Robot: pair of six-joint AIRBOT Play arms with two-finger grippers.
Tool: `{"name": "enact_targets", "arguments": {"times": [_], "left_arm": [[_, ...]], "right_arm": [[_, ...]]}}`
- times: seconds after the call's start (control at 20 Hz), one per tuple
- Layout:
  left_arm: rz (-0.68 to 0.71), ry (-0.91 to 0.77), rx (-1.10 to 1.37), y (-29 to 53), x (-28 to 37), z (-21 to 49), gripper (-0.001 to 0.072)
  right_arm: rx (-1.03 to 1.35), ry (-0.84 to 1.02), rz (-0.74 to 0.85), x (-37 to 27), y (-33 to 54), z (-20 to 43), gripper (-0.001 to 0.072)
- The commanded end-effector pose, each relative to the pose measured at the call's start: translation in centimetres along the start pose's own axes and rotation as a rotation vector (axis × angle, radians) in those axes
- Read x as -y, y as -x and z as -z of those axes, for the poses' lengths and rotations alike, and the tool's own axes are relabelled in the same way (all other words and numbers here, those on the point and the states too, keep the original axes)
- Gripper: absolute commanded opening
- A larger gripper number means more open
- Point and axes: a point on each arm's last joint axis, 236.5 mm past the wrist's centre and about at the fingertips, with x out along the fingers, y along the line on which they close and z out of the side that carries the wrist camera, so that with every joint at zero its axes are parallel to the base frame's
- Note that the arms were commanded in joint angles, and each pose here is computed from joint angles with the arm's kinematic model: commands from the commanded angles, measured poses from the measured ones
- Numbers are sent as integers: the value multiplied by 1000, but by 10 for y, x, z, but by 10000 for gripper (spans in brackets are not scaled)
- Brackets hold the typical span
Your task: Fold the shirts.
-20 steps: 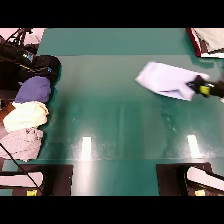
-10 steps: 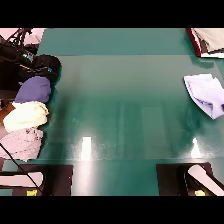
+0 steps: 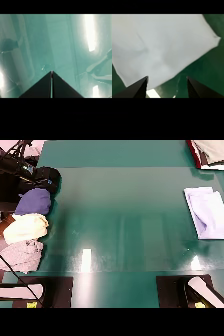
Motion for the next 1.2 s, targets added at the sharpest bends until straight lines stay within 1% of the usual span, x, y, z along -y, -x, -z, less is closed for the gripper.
{"name": "enact_targets", "arguments": {"times": [0.0,0.1,0.2,0.3,0.4,0.45,0.55,0.6,0.65,0.8,1.15], "left_arm": [[-1,-5,1,0,0,0,22],[-1,-5,2,0,0,0,22],[-2,-5,7,0,-1,-2,22],[-4,-5,19,0,-1,-4,22],[8,6,2,0,2,-1,22],[12,6,6,0,3,-1,22],[13,6,9,0,3,-2,22],[13,6,9,0,3,-2,22],[13,6,9,0,3,-2,22],[13,6,11,0,3,-3,22],[12,6,15,0,3,-4,22]], "right_arm": [[-12,18,86,12,32,-15,552],[-12,43,-59,-40,39,-21,552],[-94,127,-237,-112,43,1,552],[-183,273,-371,-179,51,35,551],[-230,453,-440,-231,59,71,547],[-238,525,-468,-251,63,85,492],[-260,652,-518,-283,72,116,129],[-270,701,-538,-294,77,129,25],[-282,747,-555,-302,81,142,13],[-302,830,-586,-317,90,166,14],[-317,855,-595,-319,93,175,14]]}}
